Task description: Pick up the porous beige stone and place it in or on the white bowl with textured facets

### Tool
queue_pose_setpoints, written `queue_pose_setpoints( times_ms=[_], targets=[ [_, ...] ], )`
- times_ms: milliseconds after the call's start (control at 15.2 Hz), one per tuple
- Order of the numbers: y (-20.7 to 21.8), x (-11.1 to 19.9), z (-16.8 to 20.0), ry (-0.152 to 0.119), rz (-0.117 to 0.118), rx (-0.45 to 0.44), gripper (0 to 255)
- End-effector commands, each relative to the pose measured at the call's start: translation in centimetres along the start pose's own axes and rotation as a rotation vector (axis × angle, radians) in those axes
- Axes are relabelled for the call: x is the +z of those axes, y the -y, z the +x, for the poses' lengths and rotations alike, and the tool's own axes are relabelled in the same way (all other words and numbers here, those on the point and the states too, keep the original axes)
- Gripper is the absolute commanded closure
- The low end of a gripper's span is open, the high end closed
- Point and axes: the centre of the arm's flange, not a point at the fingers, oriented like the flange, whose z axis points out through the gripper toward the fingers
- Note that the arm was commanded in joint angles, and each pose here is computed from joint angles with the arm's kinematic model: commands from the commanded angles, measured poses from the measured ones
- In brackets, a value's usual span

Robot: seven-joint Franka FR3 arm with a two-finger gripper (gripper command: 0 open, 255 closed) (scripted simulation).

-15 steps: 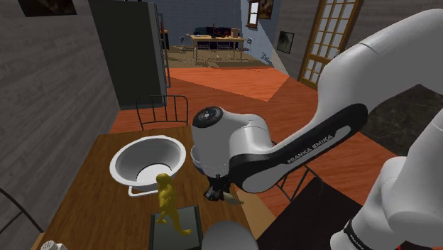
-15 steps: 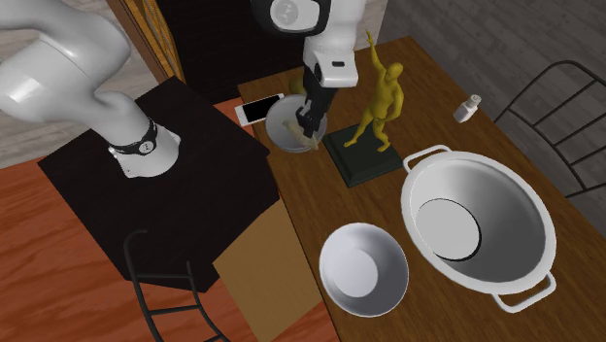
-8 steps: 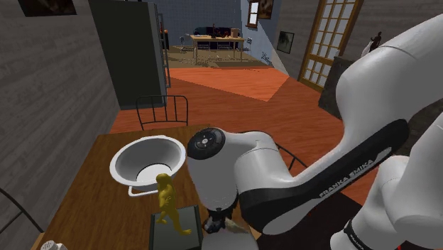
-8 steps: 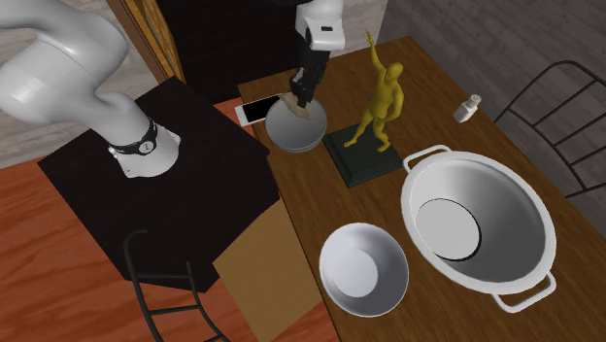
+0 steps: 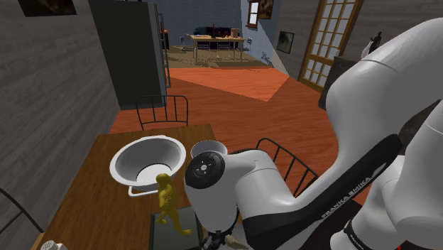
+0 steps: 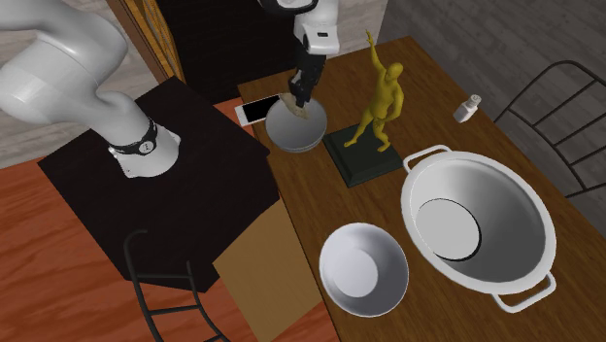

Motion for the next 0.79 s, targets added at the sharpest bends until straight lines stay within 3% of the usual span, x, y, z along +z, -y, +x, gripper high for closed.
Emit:
queue_pose_setpoints(
  times_ms=[0, 396, 726],
  targets=[
    [0.2, 1.0, -0.1, 0.000, 0.000, 0.000, 255],
    [1.0, 4.3, -0.1, 0.000, 0.000, 0.000, 255],
    [1.0, 4.3, -0.1, 0.000, 0.000, 0.000, 255]
  ],
)
